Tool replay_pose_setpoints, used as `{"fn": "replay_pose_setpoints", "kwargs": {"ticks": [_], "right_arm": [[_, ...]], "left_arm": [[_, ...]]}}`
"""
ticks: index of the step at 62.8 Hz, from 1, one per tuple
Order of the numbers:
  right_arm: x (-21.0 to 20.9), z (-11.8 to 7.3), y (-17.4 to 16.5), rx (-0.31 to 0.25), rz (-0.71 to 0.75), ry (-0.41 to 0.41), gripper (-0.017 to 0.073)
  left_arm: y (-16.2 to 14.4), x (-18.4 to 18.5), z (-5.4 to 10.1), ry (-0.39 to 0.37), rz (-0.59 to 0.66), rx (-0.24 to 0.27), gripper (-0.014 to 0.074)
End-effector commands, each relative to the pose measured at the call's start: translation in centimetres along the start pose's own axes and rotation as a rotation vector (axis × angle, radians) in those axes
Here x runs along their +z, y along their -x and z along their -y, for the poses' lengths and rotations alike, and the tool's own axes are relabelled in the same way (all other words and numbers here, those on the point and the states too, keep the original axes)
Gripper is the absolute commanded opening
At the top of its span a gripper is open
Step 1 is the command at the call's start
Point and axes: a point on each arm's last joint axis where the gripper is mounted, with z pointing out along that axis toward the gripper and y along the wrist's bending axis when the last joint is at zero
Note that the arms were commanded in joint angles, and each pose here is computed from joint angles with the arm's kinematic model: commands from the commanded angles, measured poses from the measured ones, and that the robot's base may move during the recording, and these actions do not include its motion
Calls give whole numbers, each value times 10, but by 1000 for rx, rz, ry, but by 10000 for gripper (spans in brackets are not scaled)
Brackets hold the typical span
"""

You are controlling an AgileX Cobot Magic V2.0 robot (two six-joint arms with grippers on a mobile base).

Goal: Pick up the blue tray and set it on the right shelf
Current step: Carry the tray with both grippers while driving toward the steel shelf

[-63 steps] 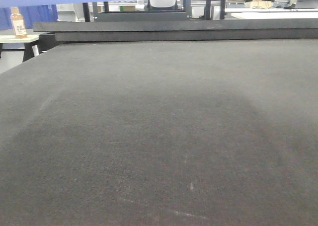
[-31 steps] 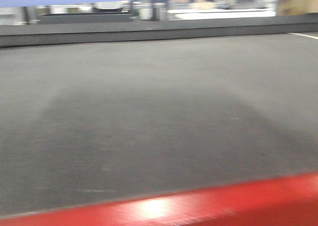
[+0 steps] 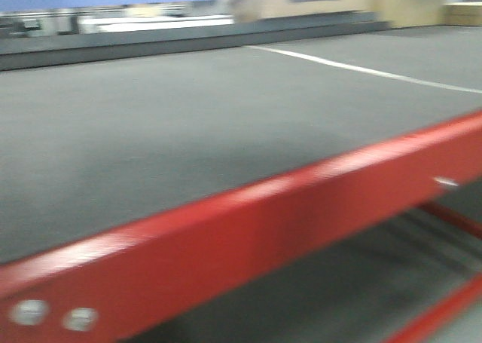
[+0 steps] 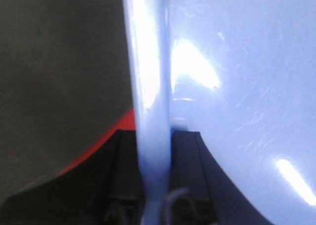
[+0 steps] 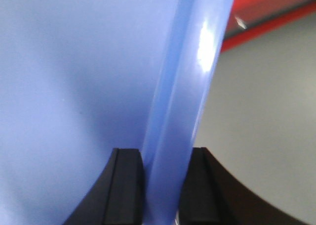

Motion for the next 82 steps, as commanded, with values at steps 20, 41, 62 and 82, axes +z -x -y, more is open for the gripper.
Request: {"fn": "replay_pose_setpoints", "kwargs": {"ticks": [20,41,62,82], "right_arm": [[-15,1,8,-30,114,19,56],[-15,1,8,-30,114,19,56],[-15,1,8,-30,114,19,56],[-15,1,8,-30,114,19,56]], "left_arm": [[-10,-13,2,0,-62,32,-48],[-10,-13,2,0,-62,32,-48],[-10,-13,2,0,-62,32,-48],[-10,-13,2,0,-62,32,-48]]}}
